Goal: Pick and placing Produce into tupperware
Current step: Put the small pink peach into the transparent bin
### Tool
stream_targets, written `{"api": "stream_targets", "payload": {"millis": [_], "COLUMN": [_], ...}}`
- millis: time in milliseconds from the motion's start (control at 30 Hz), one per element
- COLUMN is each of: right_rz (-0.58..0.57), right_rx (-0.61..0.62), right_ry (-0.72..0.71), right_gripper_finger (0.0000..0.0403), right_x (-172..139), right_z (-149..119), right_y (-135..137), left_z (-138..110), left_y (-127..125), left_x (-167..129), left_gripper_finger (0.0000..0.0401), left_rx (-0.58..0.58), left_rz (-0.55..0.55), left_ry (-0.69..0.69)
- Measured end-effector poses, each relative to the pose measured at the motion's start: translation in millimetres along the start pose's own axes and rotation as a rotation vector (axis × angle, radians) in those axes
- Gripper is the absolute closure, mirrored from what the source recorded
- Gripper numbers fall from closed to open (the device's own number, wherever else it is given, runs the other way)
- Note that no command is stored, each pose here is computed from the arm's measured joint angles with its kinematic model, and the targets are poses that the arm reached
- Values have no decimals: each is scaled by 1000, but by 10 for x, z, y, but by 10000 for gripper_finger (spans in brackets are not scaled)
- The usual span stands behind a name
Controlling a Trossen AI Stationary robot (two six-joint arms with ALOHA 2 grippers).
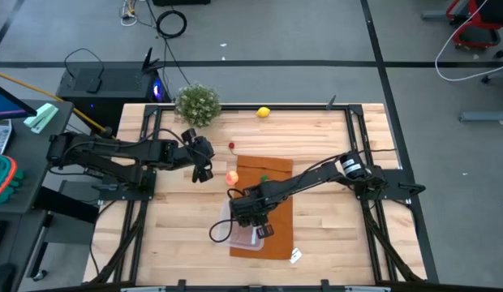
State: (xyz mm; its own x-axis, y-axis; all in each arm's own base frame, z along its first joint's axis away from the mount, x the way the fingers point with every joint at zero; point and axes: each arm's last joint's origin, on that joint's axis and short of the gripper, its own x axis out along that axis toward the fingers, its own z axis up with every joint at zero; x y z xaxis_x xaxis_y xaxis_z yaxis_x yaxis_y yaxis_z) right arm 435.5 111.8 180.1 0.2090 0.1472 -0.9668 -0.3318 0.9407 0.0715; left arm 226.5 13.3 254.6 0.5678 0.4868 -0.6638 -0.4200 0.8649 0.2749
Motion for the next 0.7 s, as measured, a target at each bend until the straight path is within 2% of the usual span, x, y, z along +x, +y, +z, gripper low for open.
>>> {"api": "stream_targets", "payload": {"millis": [333, 700], "right_rz": [-5, 1], "right_rx": [9, 71], "right_ry": [-10, -31], "right_gripper_finger": [298, 298], "right_x": [22, 19], "right_z": [12, 31], "right_y": [-4, -7], "left_z": [-7, -7], "left_y": [0, 1], "left_x": [0, 0], "left_gripper_finger": [294, 294], "left_rx": [5, 4], "left_rz": [1, 1], "left_ry": [6, 6]}}
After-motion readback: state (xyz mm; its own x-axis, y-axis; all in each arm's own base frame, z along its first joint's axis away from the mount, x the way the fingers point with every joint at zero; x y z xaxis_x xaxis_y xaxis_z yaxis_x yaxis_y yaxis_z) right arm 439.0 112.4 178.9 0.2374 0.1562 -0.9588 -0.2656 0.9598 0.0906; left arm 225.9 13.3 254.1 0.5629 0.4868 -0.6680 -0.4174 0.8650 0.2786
